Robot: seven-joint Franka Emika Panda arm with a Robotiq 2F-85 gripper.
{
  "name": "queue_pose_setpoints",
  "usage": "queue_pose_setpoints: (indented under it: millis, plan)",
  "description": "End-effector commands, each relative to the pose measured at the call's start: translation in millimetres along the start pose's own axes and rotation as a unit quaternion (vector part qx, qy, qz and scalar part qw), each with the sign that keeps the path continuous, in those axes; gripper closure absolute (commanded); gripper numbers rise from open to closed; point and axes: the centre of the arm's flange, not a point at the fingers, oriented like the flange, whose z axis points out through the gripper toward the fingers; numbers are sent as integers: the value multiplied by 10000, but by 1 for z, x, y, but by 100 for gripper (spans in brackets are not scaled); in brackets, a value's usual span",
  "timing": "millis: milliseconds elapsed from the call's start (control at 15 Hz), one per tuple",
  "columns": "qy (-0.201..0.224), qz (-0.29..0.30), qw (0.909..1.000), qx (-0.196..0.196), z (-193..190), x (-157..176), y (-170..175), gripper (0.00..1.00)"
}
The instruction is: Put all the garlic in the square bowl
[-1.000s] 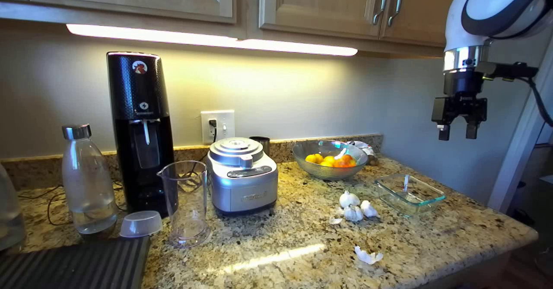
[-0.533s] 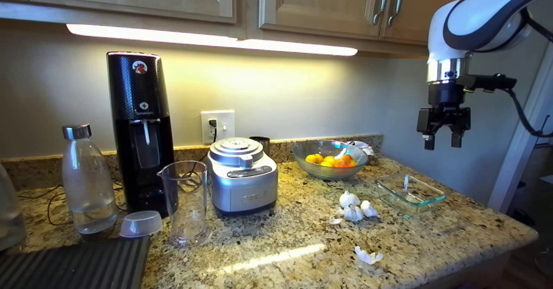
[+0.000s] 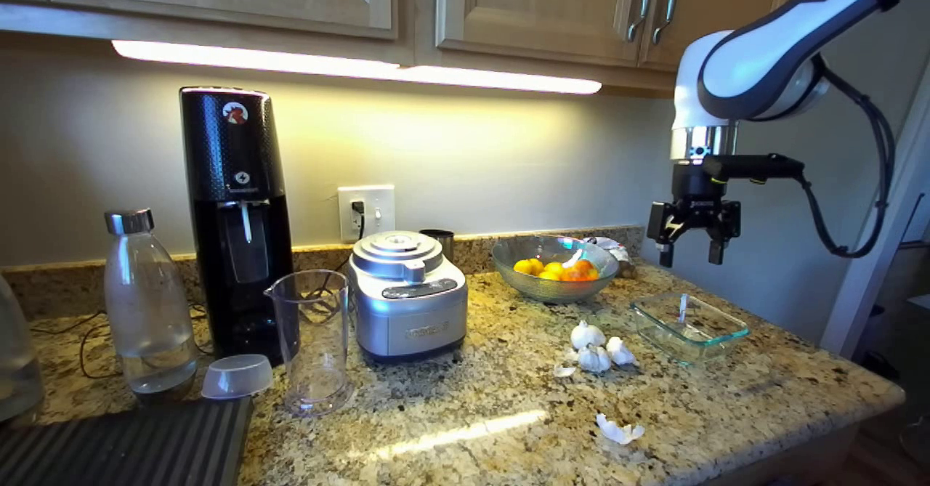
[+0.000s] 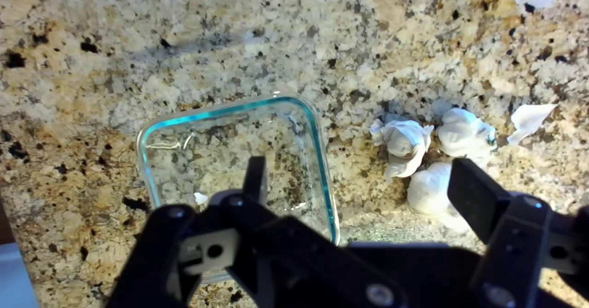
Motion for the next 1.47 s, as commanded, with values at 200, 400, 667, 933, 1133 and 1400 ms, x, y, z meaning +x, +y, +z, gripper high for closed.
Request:
queue_pose_setpoints:
  millis: [200,400,667,933,1133,1400]
  plan:
    - [100,211,9997,-43,13,12,-26,0]
    - [94,227,9997,-89,18,17,-33,0]
    - [19,388,9992,114,28,23,-45,0]
    - [-228,648,9963,523,53,32,-74,0]
    - [-33,776,9957,500,82,35,-103,0]
    - [61,1132,9926,424,115,37,-134,0]
